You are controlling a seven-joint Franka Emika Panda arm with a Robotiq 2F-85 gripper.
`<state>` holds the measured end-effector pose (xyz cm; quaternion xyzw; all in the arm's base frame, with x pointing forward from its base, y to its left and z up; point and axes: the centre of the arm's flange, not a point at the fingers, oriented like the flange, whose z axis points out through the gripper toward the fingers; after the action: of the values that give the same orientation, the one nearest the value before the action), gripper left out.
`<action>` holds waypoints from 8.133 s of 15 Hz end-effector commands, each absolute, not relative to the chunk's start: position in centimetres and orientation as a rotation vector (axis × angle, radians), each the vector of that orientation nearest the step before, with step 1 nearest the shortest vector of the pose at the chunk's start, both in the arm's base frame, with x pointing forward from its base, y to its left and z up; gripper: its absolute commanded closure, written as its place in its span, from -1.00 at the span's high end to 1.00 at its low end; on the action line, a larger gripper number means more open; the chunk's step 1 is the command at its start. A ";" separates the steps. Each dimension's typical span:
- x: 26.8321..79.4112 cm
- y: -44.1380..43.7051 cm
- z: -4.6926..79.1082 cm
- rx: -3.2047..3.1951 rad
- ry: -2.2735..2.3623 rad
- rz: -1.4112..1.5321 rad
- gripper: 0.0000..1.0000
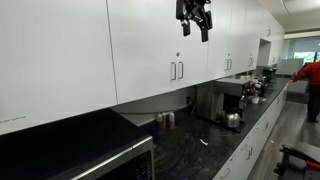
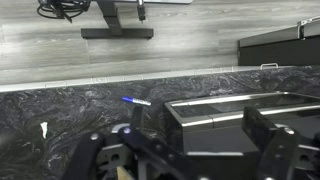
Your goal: Open the left door of the second upper cabinet from the left
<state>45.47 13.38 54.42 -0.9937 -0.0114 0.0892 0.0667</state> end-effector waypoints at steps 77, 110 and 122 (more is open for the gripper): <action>50.0 3.7 45.4 -3.007 0.008 -0.145 1.00; 50.0 3.7 45.4 -3.007 0.008 -0.145 1.00; 50.0 3.7 45.4 -3.007 0.008 -0.145 1.00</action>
<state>49.97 3.65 45.39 -0.9967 0.0025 -0.0482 0.0655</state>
